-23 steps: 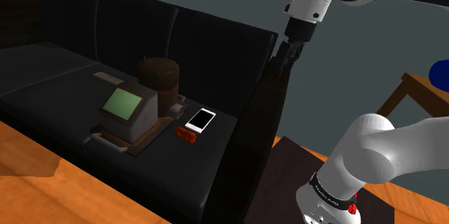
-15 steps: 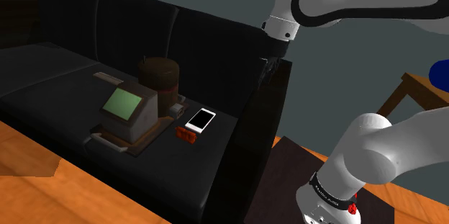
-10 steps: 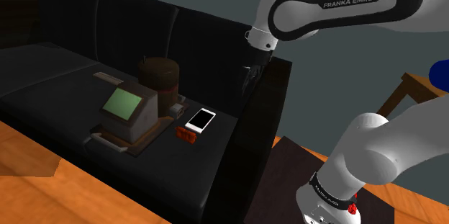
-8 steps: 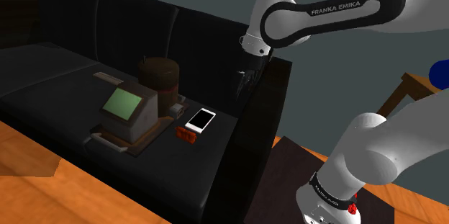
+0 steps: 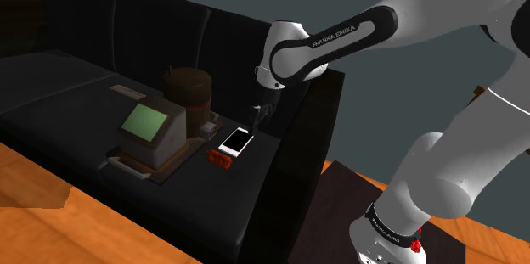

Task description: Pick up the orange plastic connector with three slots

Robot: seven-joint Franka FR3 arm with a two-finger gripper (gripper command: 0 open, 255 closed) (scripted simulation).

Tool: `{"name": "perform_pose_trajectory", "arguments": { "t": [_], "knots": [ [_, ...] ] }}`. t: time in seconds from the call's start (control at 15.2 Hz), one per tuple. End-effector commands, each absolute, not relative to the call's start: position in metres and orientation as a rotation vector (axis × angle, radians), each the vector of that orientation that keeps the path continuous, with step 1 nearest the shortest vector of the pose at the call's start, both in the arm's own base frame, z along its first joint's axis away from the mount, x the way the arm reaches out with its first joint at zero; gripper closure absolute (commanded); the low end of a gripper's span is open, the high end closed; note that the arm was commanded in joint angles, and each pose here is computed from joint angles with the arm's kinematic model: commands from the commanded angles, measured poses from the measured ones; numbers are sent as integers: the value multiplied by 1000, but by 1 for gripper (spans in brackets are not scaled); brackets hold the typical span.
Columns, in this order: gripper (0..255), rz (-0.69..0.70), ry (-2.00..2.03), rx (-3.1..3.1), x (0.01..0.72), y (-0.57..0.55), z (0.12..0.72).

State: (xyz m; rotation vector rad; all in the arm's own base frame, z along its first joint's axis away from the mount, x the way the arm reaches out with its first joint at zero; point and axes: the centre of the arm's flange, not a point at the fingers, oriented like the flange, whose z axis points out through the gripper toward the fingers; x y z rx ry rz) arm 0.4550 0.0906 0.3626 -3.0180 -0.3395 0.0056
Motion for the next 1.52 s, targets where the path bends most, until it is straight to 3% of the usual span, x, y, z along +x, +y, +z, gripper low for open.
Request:
{"name": "perform_pose_trajectory", "arguments": {
  "t": [0.0,0.79,1.45],
  "knots": [
    [0,5,-365,-3010,470,100,343],
    [0,7,-509,-2962,554,161,224],
    [0,7,-513,-2960,556,163,180]
  ]
}}
